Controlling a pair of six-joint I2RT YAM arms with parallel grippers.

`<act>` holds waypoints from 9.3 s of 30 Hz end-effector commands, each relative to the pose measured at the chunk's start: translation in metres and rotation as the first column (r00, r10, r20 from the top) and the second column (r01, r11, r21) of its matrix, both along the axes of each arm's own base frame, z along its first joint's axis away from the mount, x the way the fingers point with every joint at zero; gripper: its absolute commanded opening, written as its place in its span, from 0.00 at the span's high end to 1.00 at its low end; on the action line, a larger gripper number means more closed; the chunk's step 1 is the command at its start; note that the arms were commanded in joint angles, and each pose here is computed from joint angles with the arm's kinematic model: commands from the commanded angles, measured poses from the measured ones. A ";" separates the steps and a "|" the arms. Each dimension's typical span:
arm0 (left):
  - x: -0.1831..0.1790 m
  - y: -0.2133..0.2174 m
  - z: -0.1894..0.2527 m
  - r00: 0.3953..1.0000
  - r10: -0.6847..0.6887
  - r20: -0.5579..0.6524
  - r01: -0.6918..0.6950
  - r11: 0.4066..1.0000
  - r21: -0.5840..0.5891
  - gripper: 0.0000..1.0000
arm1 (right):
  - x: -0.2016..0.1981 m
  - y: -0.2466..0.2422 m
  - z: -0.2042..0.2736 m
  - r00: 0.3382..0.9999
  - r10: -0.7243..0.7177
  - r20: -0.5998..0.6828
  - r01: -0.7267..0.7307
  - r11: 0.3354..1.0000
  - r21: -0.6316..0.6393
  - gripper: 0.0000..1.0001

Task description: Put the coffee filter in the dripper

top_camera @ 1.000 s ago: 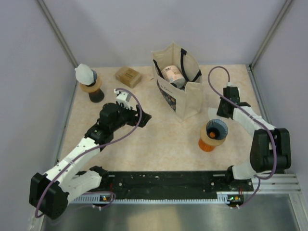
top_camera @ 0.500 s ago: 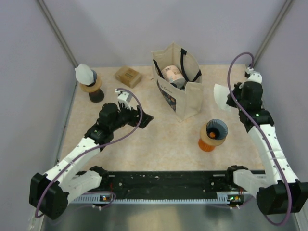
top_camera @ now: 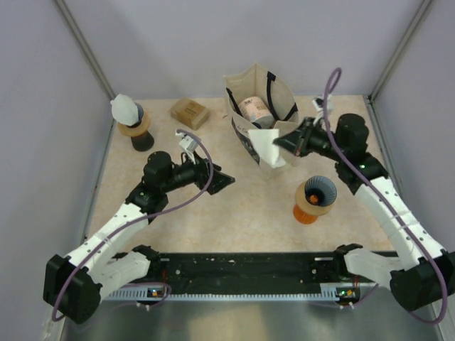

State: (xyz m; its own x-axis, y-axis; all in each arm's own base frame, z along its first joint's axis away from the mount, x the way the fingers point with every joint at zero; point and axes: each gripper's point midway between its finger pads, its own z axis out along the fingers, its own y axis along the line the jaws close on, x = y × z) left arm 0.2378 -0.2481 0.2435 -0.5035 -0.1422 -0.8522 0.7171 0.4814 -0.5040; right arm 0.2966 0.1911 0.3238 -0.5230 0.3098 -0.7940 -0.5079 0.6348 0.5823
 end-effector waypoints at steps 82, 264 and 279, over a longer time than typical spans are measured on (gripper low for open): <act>0.050 -0.013 0.013 0.835 0.283 -0.472 -0.325 0.946 -0.008 1.00 | -0.065 0.108 -0.073 0.789 0.443 0.426 -0.130 0.798 -0.589 0.14; -0.042 -0.039 0.044 0.943 -0.231 -0.239 0.228 0.973 -0.042 1.00 | -0.101 0.110 0.009 0.856 0.373 0.359 -0.289 0.920 -0.266 0.70; -0.047 -0.041 0.044 0.939 -0.259 -0.227 0.258 0.965 -0.032 1.00 | -0.098 0.118 -0.007 0.859 0.409 0.307 -0.320 0.899 -0.300 0.70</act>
State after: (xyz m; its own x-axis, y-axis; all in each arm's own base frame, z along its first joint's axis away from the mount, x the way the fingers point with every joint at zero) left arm 0.1916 -0.2849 0.2663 -0.7576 0.0161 -0.6526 0.6181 0.3392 -0.7092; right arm 0.1930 0.3046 0.2921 -0.2729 -0.0997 -0.9569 -0.8618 0.4674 0.1971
